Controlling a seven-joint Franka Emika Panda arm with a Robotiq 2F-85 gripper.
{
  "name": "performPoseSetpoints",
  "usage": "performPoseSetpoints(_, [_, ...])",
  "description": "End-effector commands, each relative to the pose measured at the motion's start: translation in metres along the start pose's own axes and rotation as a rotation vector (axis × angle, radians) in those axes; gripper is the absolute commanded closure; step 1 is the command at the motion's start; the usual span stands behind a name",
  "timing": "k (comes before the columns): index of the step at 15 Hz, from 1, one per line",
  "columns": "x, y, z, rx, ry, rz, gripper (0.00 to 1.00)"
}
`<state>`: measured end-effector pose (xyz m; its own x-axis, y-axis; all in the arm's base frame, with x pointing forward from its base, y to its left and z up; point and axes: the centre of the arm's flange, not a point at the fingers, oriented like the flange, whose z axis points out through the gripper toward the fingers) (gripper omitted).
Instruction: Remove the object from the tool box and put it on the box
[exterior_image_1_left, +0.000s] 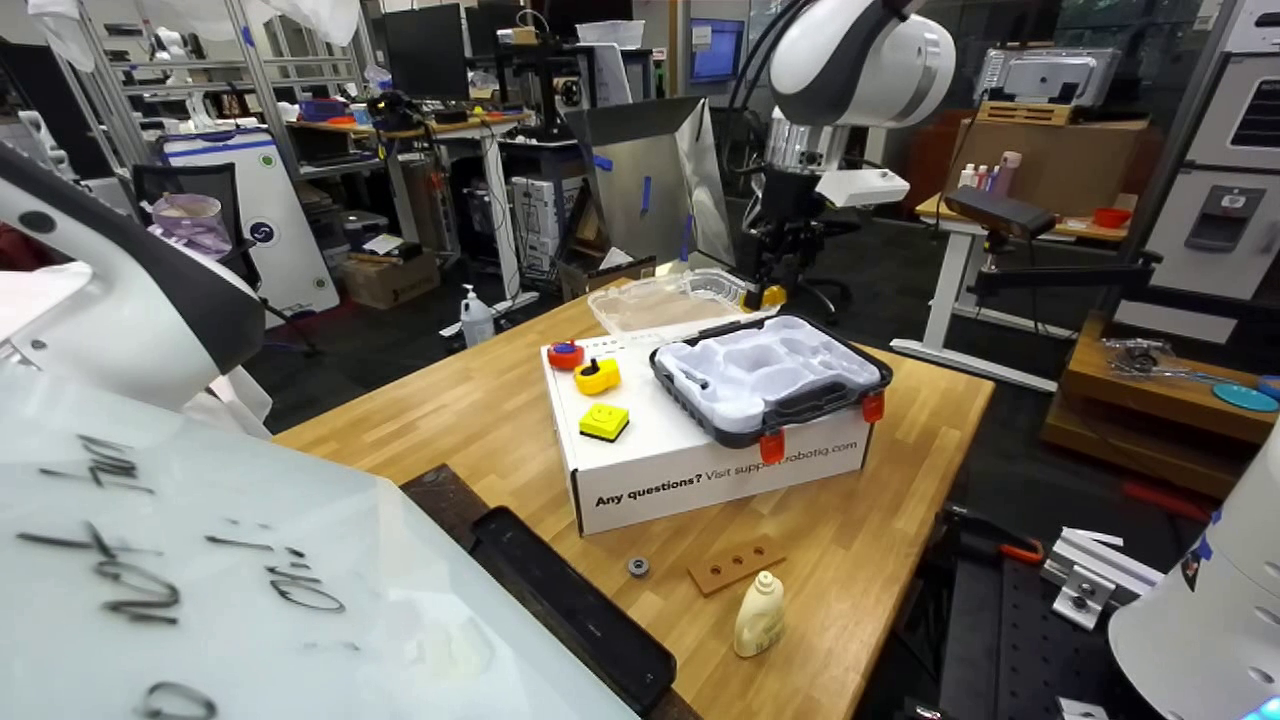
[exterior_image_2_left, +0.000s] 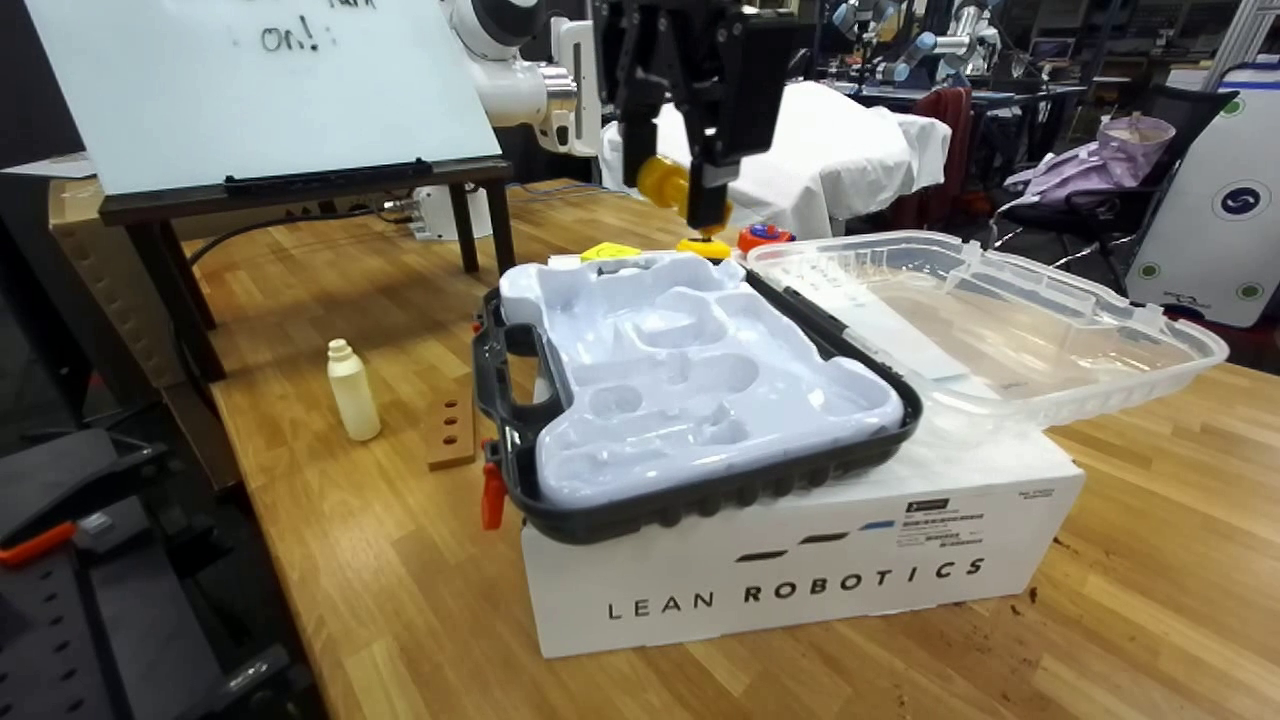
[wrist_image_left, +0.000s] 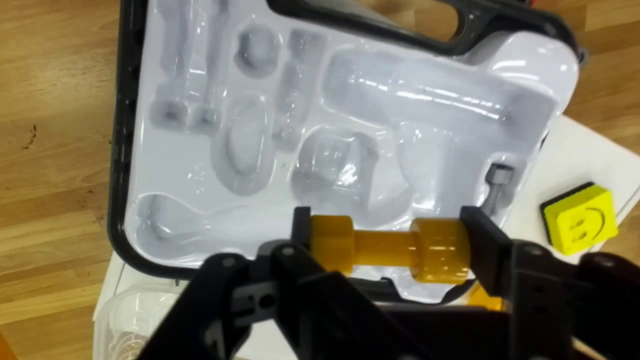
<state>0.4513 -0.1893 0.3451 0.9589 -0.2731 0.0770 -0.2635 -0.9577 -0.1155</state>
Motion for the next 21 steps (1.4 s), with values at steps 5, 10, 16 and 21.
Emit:
performPoseSetpoints(5, [-0.048,-0.053,-0.028,-0.007,-0.071,-0.424,0.52])
performPoseSetpoints(10, [-0.048,-0.067,-0.027,0.011,-0.08,-0.448,0.27])
performPoseSetpoints(16, [-0.048,-0.065,-0.024,0.012,-0.086,-0.444,0.27])
performPoseSetpoints(21, [-0.043,-0.076,-0.027,-0.086,-0.109,-0.599,0.52])
